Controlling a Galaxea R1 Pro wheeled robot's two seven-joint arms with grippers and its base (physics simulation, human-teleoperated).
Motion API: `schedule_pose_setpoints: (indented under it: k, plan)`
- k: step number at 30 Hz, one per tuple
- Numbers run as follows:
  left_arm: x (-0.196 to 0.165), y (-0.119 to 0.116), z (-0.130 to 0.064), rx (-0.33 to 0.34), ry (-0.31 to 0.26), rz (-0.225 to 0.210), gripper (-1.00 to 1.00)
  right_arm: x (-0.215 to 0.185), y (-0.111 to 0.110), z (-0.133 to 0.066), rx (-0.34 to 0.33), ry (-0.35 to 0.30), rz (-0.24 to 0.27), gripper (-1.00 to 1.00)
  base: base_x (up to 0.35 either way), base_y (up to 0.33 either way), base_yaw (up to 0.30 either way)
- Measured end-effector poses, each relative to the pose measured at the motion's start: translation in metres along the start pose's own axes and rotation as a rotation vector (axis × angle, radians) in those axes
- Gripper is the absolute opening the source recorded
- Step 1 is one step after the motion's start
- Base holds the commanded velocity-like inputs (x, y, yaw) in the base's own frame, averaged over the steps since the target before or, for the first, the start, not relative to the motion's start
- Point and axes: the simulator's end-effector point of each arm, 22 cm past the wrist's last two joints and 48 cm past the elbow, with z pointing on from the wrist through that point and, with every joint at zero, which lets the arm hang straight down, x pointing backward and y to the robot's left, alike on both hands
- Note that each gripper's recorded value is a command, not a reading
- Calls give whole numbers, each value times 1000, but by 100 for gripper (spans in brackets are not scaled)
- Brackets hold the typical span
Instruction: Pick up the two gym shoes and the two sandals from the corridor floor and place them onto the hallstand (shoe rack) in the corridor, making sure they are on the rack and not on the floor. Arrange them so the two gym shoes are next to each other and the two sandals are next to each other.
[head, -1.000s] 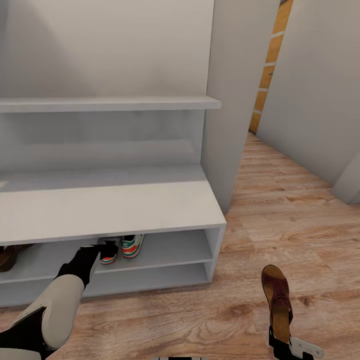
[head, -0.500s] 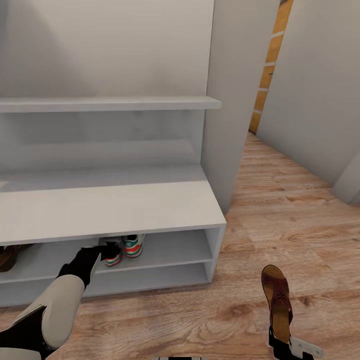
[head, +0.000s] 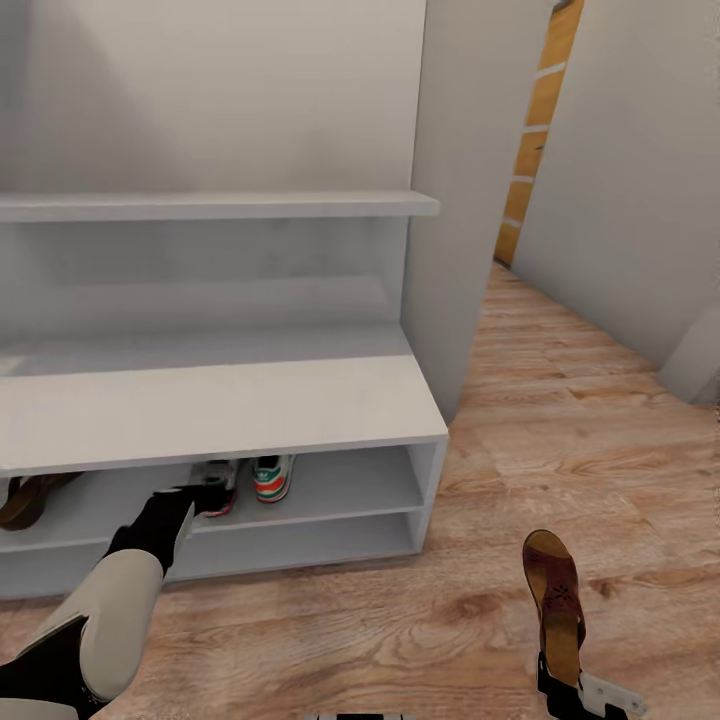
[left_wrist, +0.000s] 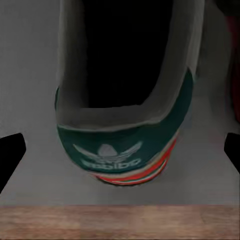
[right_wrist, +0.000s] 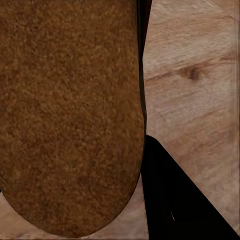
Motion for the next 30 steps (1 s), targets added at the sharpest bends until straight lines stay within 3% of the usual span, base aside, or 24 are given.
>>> schedule_pose_setpoints:
  k: [8,18,23,28,30]
  plan:
    - [-2,0,0,0,-5,2,100,0,0,0,1,0,1,-100,-299,0,0]
    - [5,3,0,-2,-22,2,100,0,0,0,0,-1,1,-100,-38,0,0]
    - [48,9,1,-1,-88,-16,100,0,0,0,0,-1,0,-100,-1,0,0]
    - [109,13,-7,-1,-130,-72,100,0,0,0,0,-1,0,-100,0,0,0]
    - [152,18,-18,-12,-160,-90,100,0,0,0,0,0,0,-100,0,0,0]
